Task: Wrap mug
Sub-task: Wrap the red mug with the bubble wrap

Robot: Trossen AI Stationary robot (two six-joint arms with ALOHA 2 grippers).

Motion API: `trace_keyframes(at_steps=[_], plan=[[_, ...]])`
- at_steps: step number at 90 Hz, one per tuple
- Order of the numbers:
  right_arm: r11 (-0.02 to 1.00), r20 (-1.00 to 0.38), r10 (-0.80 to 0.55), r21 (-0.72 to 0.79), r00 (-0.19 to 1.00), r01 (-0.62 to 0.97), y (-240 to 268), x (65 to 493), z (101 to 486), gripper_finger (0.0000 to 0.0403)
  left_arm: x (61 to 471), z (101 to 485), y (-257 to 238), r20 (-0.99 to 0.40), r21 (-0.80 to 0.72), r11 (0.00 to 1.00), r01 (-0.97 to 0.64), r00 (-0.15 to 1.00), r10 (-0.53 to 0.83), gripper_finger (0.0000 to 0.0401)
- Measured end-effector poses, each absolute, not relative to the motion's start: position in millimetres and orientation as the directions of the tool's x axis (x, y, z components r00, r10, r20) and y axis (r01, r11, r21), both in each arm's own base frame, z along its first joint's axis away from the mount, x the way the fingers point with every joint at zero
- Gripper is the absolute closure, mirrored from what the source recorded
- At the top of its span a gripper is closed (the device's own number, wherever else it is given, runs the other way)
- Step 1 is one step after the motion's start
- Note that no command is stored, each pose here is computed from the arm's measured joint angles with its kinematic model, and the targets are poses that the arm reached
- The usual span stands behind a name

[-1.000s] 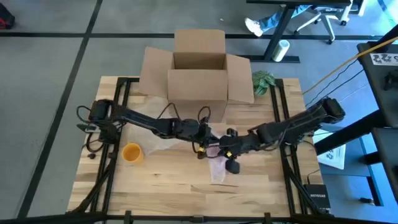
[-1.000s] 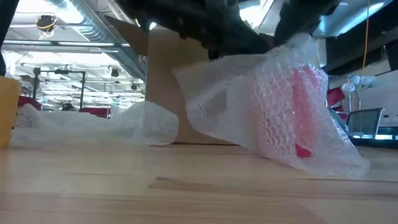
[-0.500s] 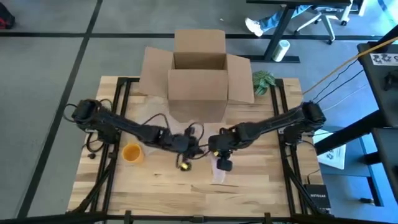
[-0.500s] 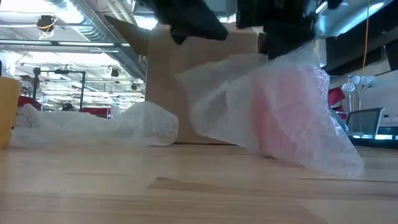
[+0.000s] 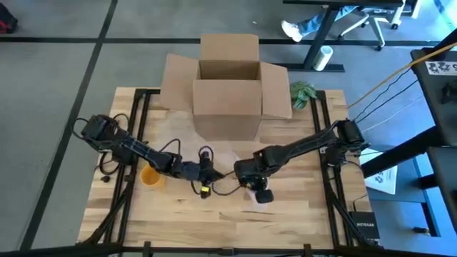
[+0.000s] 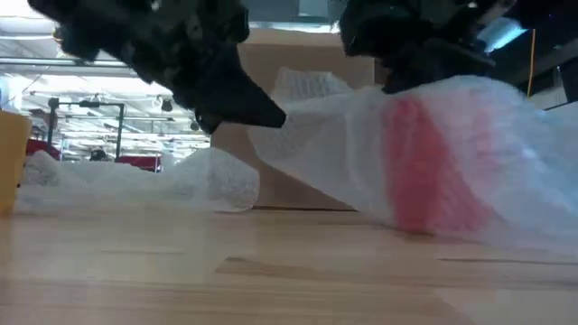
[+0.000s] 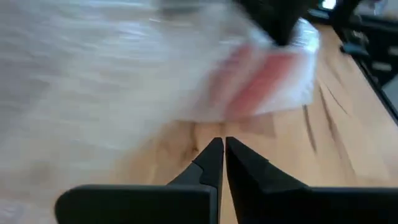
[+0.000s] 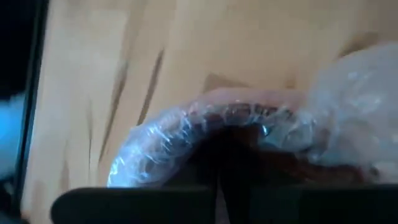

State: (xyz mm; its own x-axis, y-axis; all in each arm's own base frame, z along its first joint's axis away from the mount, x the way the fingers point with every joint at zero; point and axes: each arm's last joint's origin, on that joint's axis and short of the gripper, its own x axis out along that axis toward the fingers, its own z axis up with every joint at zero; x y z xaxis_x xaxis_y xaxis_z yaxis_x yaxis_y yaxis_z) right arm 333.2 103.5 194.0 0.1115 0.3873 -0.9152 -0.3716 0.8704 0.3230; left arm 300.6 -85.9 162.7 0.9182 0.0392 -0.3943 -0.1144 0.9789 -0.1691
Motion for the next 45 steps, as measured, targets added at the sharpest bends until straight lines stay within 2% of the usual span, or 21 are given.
trace_keyframes(at_steps=[12,29,45], plan=[[0.855,-0.933,0.357,0.301,0.058,-0.423,113.1,329.4,206.0,0.0403,305.4,169.0,-78.1,-0.328,-0.165,0.980,-0.111,0.943,0.052,0.0401],[0.850,-0.926,0.355,0.262,0.129,-0.457,119.2,338.1,224.0,0.0403,315.2,173.9,-70.2,-0.212,-0.192,0.980,-0.044,0.977,0.003,0.0401],[0.870,-0.926,0.330,0.222,0.185,-0.441,120.0,344.1,237.5,0.0403,328.5,178.5,-72.5,-0.189,-0.177,0.984,0.013,0.981,-0.047,0.0401]])
